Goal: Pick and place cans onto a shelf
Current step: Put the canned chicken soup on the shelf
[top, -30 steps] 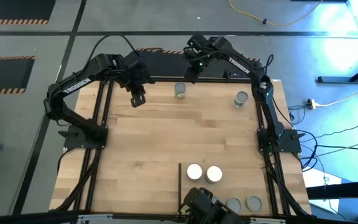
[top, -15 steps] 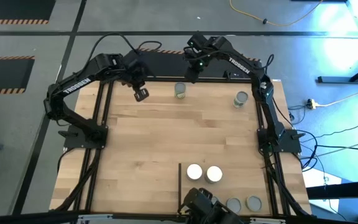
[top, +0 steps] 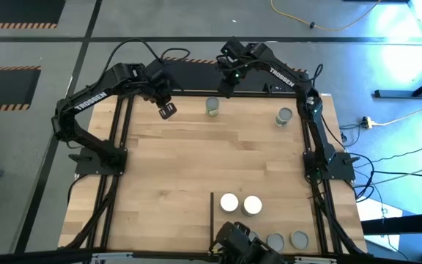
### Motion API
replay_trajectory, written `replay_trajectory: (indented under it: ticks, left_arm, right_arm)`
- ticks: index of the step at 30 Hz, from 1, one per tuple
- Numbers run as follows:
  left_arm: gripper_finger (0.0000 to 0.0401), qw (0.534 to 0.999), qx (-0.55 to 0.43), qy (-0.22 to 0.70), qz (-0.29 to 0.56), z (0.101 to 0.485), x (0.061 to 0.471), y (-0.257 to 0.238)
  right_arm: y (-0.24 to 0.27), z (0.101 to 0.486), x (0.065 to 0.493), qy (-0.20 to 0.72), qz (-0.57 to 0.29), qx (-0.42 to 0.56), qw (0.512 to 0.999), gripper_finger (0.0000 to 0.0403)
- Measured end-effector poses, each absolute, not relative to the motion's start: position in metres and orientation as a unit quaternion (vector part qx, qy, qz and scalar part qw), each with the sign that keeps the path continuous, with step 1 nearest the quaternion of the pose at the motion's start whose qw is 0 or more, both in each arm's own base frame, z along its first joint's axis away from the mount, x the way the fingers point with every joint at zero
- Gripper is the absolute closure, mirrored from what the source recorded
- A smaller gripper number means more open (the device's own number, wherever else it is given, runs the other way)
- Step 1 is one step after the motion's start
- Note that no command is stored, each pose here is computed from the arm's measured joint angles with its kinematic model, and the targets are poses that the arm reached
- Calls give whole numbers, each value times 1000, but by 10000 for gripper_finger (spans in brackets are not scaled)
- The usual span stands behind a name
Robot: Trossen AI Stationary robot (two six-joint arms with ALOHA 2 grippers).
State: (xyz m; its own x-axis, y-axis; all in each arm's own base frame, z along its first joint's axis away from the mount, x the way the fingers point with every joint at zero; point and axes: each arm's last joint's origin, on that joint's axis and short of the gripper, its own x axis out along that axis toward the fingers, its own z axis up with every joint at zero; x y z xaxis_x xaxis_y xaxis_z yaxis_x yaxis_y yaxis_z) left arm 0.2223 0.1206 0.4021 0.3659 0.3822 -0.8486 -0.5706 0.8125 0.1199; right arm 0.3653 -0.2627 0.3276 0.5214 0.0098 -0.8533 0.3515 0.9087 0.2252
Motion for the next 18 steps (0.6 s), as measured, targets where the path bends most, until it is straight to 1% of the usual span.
replay_trajectory:
  ticks: [7,10,14,18]
  left_arm:
    - [326,801,-134,495,309,396,222,123]
    - [320,794,-129,511,304,390,227,130]
    - [319,802,-48,537,256,381,240,142]
    - [321,817,62,548,172,370,259,154]
  right_arm:
    - [-263,328,365,479,-99,186,852,304]
    - [-262,328,365,478,-85,177,856,304]
    - [-260,331,364,472,-54,163,865,304]
    - [-256,343,358,466,-53,153,870,304]
